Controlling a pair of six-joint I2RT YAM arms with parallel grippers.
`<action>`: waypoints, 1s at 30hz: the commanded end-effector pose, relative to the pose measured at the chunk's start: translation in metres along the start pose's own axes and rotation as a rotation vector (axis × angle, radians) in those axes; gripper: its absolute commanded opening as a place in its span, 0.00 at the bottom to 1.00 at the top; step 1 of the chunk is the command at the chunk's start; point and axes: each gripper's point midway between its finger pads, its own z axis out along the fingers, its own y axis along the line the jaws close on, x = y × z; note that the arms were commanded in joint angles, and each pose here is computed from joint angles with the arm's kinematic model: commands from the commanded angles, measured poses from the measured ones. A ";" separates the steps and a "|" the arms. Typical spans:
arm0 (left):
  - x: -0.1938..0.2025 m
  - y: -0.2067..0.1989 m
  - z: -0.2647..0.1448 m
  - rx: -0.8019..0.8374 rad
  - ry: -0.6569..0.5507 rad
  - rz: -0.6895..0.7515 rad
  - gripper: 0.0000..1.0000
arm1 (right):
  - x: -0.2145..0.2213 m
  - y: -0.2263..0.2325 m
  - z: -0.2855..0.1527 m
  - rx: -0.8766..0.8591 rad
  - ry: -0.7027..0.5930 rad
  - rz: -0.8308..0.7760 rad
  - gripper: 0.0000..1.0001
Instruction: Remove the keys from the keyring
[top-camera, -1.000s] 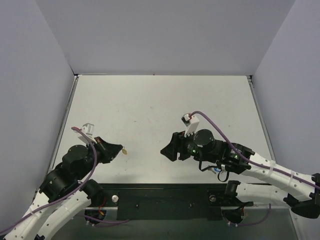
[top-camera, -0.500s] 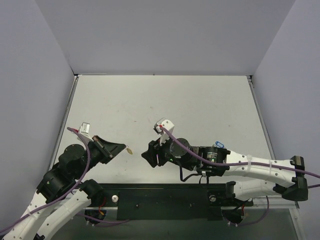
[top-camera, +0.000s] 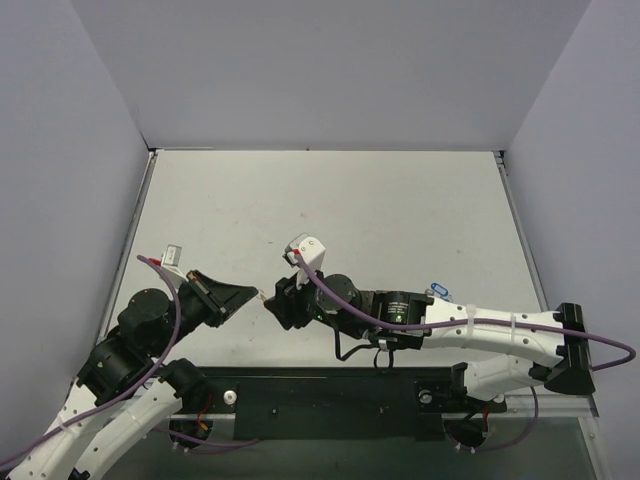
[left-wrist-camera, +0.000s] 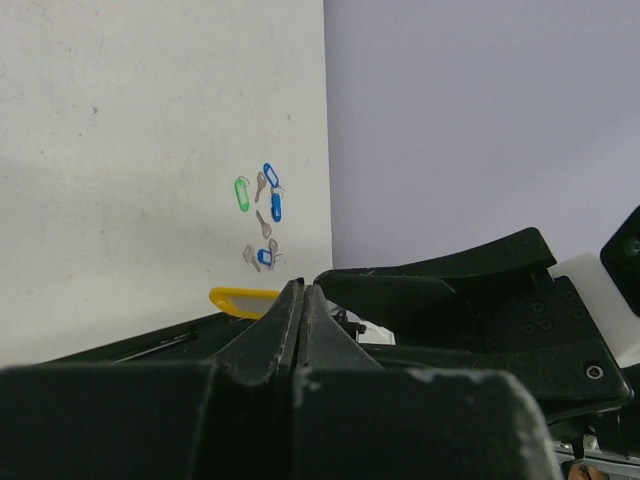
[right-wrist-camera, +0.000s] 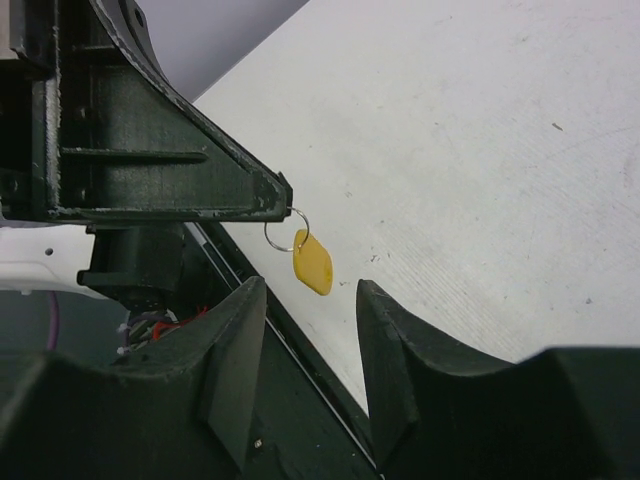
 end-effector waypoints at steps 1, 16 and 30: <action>0.002 -0.020 0.000 0.088 0.017 -0.029 0.00 | -0.031 0.014 0.002 -0.017 -0.085 0.017 0.36; 0.001 -0.030 -0.005 0.129 0.019 -0.042 0.00 | -0.023 0.015 0.015 0.004 -0.044 0.002 0.27; 0.001 -0.029 -0.007 0.132 0.016 -0.027 0.00 | -0.016 0.004 0.013 0.070 0.008 0.002 0.00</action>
